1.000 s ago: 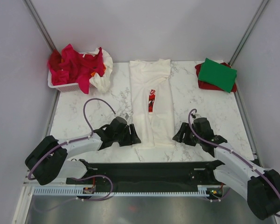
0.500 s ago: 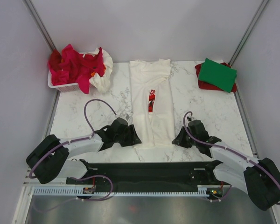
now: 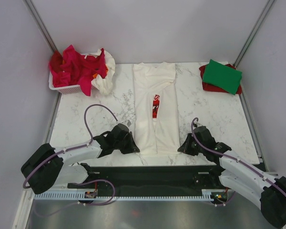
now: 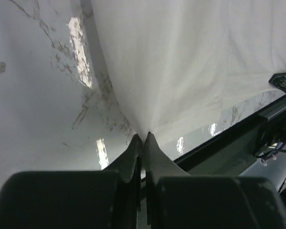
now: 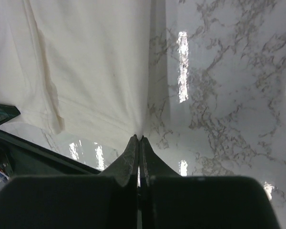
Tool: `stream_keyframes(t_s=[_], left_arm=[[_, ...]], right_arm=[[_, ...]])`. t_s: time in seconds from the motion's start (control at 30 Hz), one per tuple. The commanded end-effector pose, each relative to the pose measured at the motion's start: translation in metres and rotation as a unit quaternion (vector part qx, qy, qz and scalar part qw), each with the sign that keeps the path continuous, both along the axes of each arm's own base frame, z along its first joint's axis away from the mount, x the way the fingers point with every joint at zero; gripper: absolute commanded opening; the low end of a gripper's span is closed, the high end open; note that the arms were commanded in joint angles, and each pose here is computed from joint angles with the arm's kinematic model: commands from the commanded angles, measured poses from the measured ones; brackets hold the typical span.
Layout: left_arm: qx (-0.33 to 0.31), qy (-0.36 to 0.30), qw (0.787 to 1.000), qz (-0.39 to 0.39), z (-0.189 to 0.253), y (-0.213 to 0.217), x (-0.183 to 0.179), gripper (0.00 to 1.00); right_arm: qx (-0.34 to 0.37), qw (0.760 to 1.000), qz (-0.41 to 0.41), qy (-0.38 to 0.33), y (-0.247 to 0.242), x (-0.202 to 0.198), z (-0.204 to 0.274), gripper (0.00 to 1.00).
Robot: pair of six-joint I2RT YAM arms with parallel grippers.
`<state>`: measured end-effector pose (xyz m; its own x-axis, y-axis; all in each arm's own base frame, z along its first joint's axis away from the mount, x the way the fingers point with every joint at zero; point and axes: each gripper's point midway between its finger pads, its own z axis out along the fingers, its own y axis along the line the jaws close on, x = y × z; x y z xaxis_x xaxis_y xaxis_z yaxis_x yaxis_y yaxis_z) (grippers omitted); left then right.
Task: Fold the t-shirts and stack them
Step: Fold the tshirt
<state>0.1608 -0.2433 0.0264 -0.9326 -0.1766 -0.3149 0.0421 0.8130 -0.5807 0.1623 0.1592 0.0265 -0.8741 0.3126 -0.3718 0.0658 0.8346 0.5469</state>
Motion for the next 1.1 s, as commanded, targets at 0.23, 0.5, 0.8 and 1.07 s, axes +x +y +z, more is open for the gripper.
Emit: stream_keyframes(t_s=[0.23, 0.5, 0.8, 1.07], left_arm=[[0.021, -0.043, 0.999, -0.017, 0.084, 0.001, 0.003, 0.02], [0.01, -0.055, 0.998, -0.036, 0.111, -0.006, 0.05, 0.02], [0.012, -0.059, 0.998, -0.027, 0.12, -0.001, 0.129, 0.02], [0.027, -0.067, 0.997, -0.04, 0.12, -0.004, 0.197, 0.02]], right_arm=[[-0.006, 0.997, -0.027, -0.07, 0.003, 0.025, 0.095, 0.0], [-0.058, 0.99, -0.018, -0.125, 0.018, 0.086, 0.143, 0.0], [-0.135, 0.978, -0.046, -0.151, 0.009, 0.173, 0.159, 0.0], [-0.155, 0.976, -0.046, -0.143, 0.013, 0.231, 0.151, 0.0]])
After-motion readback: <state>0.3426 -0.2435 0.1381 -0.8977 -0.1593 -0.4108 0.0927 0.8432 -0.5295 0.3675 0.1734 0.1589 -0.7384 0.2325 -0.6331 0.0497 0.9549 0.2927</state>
